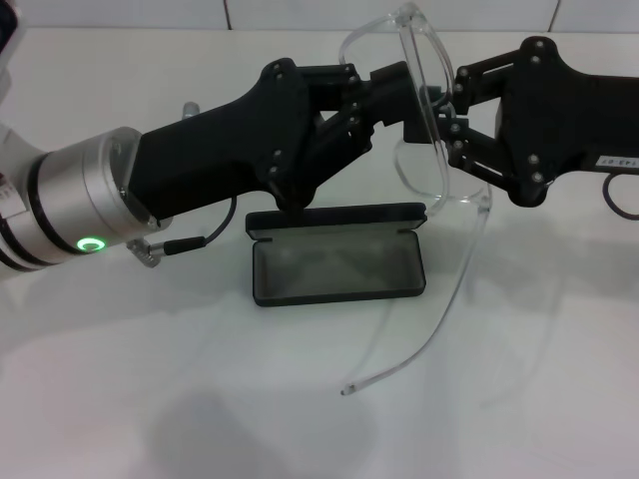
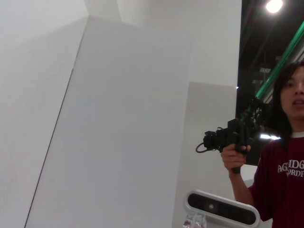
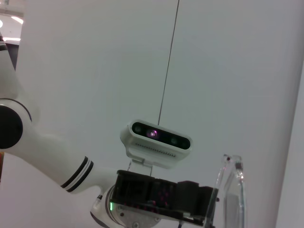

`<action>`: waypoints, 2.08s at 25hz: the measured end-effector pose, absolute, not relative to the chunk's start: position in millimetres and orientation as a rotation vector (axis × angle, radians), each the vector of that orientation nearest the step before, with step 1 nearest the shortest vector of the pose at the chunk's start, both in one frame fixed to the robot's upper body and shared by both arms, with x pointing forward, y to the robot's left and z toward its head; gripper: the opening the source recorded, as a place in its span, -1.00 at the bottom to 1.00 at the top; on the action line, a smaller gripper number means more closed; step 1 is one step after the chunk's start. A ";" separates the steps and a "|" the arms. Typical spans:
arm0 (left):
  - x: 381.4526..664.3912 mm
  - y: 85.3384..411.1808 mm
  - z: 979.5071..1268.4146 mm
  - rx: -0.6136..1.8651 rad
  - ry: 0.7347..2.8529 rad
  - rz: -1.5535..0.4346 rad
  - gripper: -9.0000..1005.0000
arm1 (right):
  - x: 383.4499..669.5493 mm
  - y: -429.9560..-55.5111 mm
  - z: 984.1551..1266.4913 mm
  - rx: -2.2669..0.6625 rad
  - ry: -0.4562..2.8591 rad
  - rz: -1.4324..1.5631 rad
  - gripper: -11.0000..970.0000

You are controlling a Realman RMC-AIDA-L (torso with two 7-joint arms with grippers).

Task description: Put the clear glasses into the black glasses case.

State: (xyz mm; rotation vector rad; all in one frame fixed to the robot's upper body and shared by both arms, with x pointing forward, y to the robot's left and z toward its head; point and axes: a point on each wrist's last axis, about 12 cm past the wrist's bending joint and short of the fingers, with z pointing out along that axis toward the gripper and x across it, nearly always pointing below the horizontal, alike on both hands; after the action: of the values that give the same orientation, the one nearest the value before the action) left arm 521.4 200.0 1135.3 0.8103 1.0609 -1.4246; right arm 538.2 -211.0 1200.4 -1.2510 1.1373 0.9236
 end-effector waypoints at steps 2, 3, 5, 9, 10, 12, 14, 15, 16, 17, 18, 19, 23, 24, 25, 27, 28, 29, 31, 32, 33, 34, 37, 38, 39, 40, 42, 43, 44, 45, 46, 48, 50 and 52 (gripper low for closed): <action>521.1 199.9 1135.4 0.812 1.059 -1.427 -0.82 | 538.1 -211.5 1200.2 -1.249 1.139 0.923 -0.74; 520.4 200.1 1135.8 0.815 1.053 -1.432 -0.82 | 538.1 -211.8 1200.0 -1.248 1.140 0.923 -0.74; 519.8 200.7 1136.1 0.817 1.048 -1.435 -0.82 | 538.3 -213.3 1199.5 -1.242 1.144 0.921 -0.74; 515.3 205.4 1137.5 0.824 1.020 -1.449 -0.82 | 539.9 -220.8 1199.2 -1.209 1.156 0.909 -0.74; 514.2 206.4 1137.8 0.826 1.013 -1.454 -0.82 | 539.9 -223.8 1199.4 -1.197 1.157 0.908 -0.74; 511.8 208.8 1138.1 0.829 1.001 -1.460 -0.82 | 539.6 -232.3 1201.2 -1.161 1.147 0.916 -0.74; 510.3 210.2 1138.0 0.828 0.994 -1.459 -0.82 | 537.6 -241.9 1202.9 -1.121 1.125 0.940 -0.74; 509.8 210.7 1137.8 0.827 0.991 -1.457 -0.82 | 535.7 -248.7 1204.5 -1.091 1.102 0.961 -0.74; 508.9 211.2 1137.7 0.829 0.985 -1.457 -0.82 | 534.6 -255.9 1205.7 -1.054 1.080 0.980 -0.74; 508.6 211.2 1137.6 0.830 0.983 -1.458 -0.82 | 531.7 -268.8 1207.3 -0.980 1.027 1.022 -0.74; 508.6 211.2 1137.6 0.830 0.983 -1.458 -0.82 | 531.7 -268.8 1207.3 -0.980 1.027 1.022 -0.74; 508.3 210.6 1137.4 0.836 0.984 -1.462 -0.82 | 529.6 -274.2 1207.6 -0.946 0.987 1.046 -0.74; 507.4 198.5 1135.6 0.921 1.003 -1.511 -0.82 | 522.8 -290.4 1205.9 -0.821 0.828 1.110 -0.74; 506.8 193.8 1135.4 0.952 1.004 -1.529 -0.82 | 521.6 -292.9 1205.4 -0.795 0.799 1.117 -0.74; 506.1 189.7 1135.2 0.979 1.004 -1.544 -0.82 | 520.6 -295.0 1204.6 -0.768 0.771 1.120 -0.74; 504.1 180.4 1135.6 1.042 0.994 -1.577 -0.81 | 519.9 -296.5 1202.3 -0.725 0.729 1.117 -0.74; 503.0 176.2 1136.0 1.073 0.984 -1.592 -0.81 | 519.8 -296.5 1201.0 -0.708 0.713 1.113 -0.74; 501.4 172.1 1136.0 1.102 0.973 -1.606 -0.81 | 519.8 -296.5 1201.0 -0.708 0.713 1.113 -0.74; 497.7 165.7 1136.0 1.152 0.939 -1.625 -0.81 | 522.4 -292.4 1195.9 -0.670 0.688 1.103 -0.74; 496.3 163.9 1136.2 1.163 0.922 -1.629 -0.81 | 524.6 -289.6 1193.7 -0.660 0.688 1.105 -0.74; 494.3 161.6 1136.5 1.177 0.897 -1.634 -0.81 | 527.5 -285.6 1190.8 -0.651 0.691 1.111 -0.74; 492.7 160.2 1137.3 1.181 0.870 -1.635 -0.81 | 529.6 -282.7 1189.1 -0.645 0.694 1.116 -0.74; 489.0 157.1 1139.6 1.178 0.803 -1.639 -0.81 | 537.0 -269.2 1181.4 -0.645 0.722 1.128 -0.74; 488.1 156.2 1140.3 1.175 0.782 -1.637 -0.81 | 539.0 -265.1 1179.6 -0.652 0.732 1.125 -0.74; 487.3 155.7 1140.9 1.172 0.763 -1.632 -0.81 | 540.9 -260.4 1177.4 -0.662 0.748 1.124 -0.74; 486.7 155.3 1141.4 1.165 0.745 -1.624 -0.81 | 542.6 -255.9 1175.5 -0.672 0.763 1.123 -0.74; 486.5 155.2 1141.5 1.160 0.740 -1.621 -0.81 | 545.2 -247.0 1172.2 -0.699 0.791 1.124 -0.74; 486.3 155.1 1141.8 1.153 0.732 -1.617 -0.81 | 546.2 -243.8 1171.3 -0.709 0.798 1.124 -0.74; 486.3 155.1 1141.8 1.153 0.732 -1.617 -0.81 | 547.2 -240.0 1170.5 -0.720 0.806 1.126 -0.74; 485.8 154.8 1141.9 1.146 0.725 -1.615 -0.81 | 548.1 -236.6 1169.9 -0.730 0.811 1.130 -0.74; 485.4 154.6 1142.0 1.127 0.716 -1.611 -0.81 | 548.7 -234.2 1169.3 -0.736 0.815 1.131 -0.74; 485.9 155.6 1142.1 1.096 0.714 -1.603 -0.81 | 549.2 -231.7 1168.6 -0.743 0.819 1.134 -0.74; 486.1 156.9 1142.2 1.074 0.714 -1.597 -0.81 | 549.2 -230.5 1167.8 -0.745 0.823 1.137 -0.74; 486.2 158.6 1142.1 1.049 0.714 -1.589 -0.81 | 549.2 -230.3 1167.2 -0.744 0.826 1.139 -0.74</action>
State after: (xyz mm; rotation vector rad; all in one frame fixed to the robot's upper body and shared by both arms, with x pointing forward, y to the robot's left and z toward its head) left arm 486.2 158.6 1142.1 1.0490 0.7141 -1.5892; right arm 549.2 -230.3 1167.2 -0.7442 0.8261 1.1386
